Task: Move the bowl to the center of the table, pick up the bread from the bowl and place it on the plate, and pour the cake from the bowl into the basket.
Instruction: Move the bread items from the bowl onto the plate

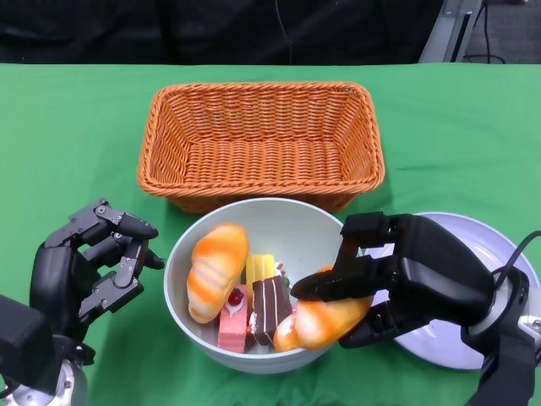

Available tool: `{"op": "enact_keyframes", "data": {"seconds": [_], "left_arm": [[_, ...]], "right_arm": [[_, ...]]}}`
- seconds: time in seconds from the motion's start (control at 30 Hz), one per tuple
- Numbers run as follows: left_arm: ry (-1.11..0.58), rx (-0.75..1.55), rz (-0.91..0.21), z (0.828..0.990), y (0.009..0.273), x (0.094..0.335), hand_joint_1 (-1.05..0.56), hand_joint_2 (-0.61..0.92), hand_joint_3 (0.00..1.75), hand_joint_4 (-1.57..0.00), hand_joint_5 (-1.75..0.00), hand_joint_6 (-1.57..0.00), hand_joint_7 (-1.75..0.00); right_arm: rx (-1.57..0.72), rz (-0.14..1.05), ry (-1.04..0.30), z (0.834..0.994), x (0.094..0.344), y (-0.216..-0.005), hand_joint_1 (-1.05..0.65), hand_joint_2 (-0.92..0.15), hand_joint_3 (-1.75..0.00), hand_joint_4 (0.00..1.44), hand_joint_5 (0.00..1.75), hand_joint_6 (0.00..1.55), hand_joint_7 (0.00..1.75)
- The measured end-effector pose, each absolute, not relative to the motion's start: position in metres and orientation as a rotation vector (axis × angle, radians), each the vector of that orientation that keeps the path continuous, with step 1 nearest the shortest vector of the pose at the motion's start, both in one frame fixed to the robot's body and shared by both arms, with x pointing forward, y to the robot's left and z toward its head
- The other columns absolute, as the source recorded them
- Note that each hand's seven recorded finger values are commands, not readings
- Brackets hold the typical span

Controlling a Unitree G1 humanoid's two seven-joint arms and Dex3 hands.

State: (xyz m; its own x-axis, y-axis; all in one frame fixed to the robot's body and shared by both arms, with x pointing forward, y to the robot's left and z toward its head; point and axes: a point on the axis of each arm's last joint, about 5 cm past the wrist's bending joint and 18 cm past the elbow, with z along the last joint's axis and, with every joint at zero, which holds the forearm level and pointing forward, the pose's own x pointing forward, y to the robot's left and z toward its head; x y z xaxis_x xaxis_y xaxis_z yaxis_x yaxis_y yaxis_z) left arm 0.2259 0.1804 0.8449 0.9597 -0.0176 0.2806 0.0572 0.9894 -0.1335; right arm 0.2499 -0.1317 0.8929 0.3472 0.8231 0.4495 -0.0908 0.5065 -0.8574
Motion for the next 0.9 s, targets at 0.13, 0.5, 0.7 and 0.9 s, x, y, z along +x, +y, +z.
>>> {"op": "enact_keyframes", "data": {"seconds": [0.13, 0.5, 0.7, 0.9], "left_arm": [[-0.282, -0.141, -0.037, 0.8449, 0.1804, 0.2259, -0.09, 0.71, 0.84, -0.78, -1.49, -0.83, -1.18], [-0.279, -0.129, -0.03, 0.8451, 0.1799, 0.226, -0.09, 0.7, 0.83, -0.78, -1.49, -0.83, -1.16], [-0.279, -0.128, -0.025, 0.8451, 0.1797, 0.226, -0.09, 0.7, 0.83, -0.78, -1.49, -0.83, -1.16], [-0.279, -0.129, -0.025, 0.8451, 0.1797, 0.226, -0.09, 0.72, 0.8, -0.78, -1.5, -0.83, -1.16]], "right_arm": [[-0.849, 0.699, -1.048, 0.8927, 0.2498, -0.1315, -0.23, -0.83, 0.0, 0.91, 1.15, 1.2, 0.17], [-0.847, 0.701, -1.045, 0.8918, 0.249, -0.131, -0.22, -0.84, -0.01, 0.9, 1.09, 1.18, 0.16], [-0.841, 0.705, -1.039, 0.8909, 0.2484, -0.13, -0.24, -0.84, -0.01, 0.94, 1.04, 1.19, 0.16], [-0.829, 0.705, -1.03, 0.8893, 0.247, -0.129, -0.33, -0.86, -0.01, 0.88, 1.09, 1.09, 0.1]]}}
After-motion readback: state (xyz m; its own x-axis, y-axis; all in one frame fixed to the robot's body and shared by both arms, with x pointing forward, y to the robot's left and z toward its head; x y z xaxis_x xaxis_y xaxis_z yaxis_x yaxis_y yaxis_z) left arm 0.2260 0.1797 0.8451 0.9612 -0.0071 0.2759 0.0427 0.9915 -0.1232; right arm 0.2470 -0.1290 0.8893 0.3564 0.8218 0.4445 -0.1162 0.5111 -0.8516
